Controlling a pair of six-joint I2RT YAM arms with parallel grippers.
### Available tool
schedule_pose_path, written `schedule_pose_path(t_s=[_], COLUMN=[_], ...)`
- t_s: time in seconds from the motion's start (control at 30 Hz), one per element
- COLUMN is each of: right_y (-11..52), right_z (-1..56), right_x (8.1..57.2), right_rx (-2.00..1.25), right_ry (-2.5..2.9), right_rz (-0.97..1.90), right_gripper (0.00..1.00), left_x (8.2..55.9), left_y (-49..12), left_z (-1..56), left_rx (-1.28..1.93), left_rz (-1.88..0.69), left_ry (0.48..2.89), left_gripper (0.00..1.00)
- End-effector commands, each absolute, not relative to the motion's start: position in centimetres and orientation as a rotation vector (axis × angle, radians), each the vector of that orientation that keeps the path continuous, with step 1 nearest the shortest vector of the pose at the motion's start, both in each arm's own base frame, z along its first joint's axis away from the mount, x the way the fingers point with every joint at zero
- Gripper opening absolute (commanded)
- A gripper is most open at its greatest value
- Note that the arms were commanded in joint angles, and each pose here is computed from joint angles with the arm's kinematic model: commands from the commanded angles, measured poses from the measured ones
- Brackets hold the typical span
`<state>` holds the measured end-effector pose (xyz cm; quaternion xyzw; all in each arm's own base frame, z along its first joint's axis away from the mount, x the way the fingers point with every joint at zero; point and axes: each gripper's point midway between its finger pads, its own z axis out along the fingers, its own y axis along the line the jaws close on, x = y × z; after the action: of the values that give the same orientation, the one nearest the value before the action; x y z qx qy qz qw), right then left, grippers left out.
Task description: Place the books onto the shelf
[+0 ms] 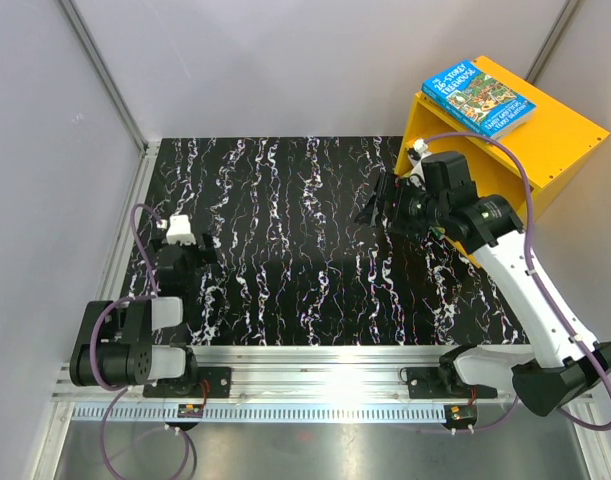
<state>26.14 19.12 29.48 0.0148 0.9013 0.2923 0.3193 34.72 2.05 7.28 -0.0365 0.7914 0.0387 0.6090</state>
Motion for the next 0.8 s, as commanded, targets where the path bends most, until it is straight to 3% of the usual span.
schedule_pose_path(t_s=[0.0,0.37,0.53,0.77], right_y=[18.7,16.3,11.9,5.4], right_z=[30.6,33.0,31.4,22.4], right_x=[26.9,29.5,31.1,34.3], right_rx=[0.104,0.293,0.329,0.454], right_ry=[2.266,1.968,1.892,2.005], right_rz=[0.782,0.737,0.444,-0.087], right_gripper=[1.00,1.00,1.00,1.00], left_x=[36.5,36.4,36.4,36.3], left_y=[2.0,2.0,2.0,2.0], left_z=[12.3,12.0,12.0,12.0], left_rx=[-0.052,-0.053,-0.053,-0.052], left_rz=[0.064,0.063,0.063,0.064], left_ry=[1.616,1.632,1.633,1.630], left_gripper=[0.99,0.99,0.99,0.99])
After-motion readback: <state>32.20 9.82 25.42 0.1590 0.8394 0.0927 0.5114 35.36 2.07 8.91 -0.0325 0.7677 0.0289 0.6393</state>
